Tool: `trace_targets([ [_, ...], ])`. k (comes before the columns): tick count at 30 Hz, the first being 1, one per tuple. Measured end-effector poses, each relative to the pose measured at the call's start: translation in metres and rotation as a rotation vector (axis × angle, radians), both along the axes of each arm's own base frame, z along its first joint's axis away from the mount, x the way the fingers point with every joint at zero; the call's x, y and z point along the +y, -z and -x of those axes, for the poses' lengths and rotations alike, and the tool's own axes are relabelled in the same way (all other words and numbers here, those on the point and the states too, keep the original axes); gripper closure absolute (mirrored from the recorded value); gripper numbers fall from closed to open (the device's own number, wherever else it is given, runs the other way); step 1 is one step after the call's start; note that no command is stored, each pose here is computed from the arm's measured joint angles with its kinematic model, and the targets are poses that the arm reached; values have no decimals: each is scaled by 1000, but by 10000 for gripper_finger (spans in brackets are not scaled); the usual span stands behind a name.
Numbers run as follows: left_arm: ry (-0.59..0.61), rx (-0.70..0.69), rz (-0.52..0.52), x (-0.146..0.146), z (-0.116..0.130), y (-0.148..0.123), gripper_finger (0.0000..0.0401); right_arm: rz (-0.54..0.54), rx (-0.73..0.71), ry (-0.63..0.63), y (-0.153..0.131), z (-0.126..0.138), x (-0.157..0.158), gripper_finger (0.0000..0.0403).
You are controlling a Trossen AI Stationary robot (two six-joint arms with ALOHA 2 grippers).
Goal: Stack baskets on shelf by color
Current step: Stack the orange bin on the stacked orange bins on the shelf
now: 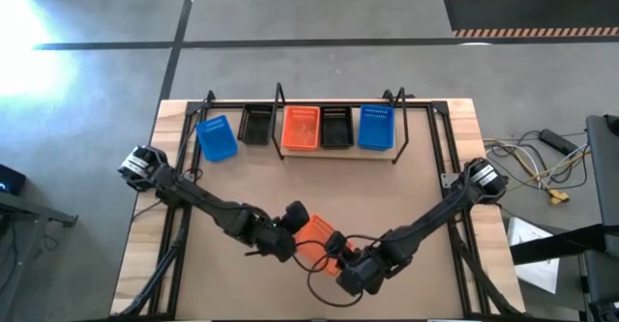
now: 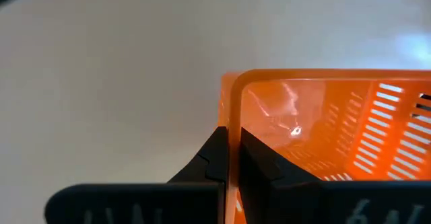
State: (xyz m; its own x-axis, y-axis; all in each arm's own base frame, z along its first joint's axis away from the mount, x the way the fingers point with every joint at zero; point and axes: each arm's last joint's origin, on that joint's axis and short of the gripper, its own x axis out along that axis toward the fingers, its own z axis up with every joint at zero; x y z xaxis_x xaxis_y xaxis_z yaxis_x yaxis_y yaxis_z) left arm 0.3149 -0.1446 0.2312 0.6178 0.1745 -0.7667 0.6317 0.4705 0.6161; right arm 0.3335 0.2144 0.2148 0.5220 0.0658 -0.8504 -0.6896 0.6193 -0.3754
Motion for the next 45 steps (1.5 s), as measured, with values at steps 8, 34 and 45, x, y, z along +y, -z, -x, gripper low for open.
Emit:
trace_targets([
  [8, -7, 17, -134, 2, 4, -5, 280, 9, 7, 1, 0, 1, 0, 394],
  [34, 192, 66, -153, -12, -16, 34, 334, 11, 15, -2, 1, 1, -1, 394],
  [45, 222, 41, -102, -28, -16, 18, 396, 57, -3, -5, -19, 2, 4, 289],
])
